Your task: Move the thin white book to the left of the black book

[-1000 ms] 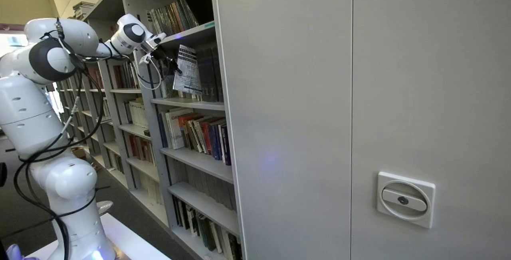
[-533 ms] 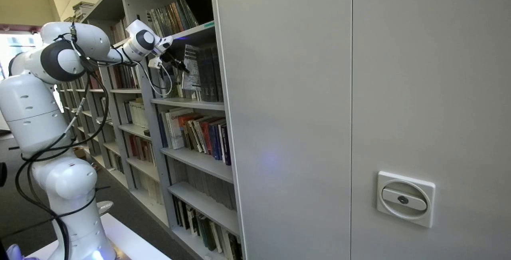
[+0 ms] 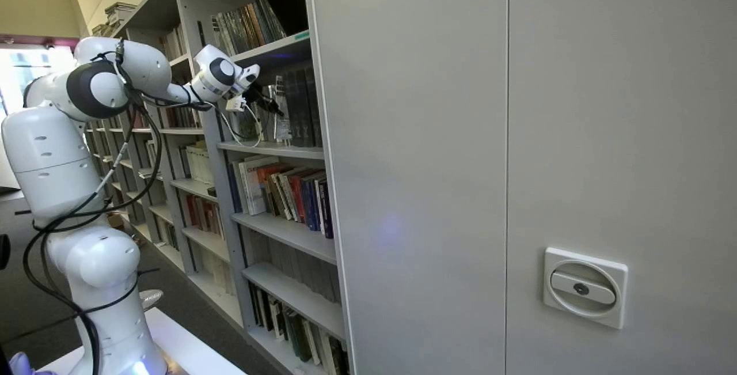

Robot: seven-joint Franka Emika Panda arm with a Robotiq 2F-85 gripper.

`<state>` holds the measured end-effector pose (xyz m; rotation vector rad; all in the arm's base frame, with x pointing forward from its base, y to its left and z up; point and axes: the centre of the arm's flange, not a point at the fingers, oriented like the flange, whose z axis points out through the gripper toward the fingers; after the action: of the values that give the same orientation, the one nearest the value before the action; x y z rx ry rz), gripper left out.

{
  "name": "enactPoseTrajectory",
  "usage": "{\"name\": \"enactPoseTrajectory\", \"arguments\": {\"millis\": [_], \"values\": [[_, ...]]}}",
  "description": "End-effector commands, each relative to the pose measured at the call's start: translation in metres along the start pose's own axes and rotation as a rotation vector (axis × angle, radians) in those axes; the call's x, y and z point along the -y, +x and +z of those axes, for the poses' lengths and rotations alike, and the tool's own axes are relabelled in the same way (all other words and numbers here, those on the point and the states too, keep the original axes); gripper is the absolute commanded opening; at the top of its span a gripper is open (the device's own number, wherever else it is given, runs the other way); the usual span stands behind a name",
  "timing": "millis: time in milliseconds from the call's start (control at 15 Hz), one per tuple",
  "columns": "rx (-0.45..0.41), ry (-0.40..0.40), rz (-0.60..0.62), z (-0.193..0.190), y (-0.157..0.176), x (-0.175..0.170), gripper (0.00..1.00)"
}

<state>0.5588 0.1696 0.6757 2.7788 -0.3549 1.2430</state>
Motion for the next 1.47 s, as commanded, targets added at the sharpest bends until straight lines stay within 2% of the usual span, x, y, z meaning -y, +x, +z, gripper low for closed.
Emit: {"name": "enactPoseTrajectory", "arguments": {"millis": [0, 400, 867, 1400], "values": [[-0.047, -0.015, -0.007, 0.011, -0.008, -0.006, 0.03], [-0.066, 0.019, -0.016, 0.021, -0.005, 0.01, 0.03], [-0.079, 0.166, -0.027, 0.03, -0.009, 0.035, 0.05], [-0.119, 0.147, -0.091, 0.032, 0.002, 0.036, 0.03]]}}
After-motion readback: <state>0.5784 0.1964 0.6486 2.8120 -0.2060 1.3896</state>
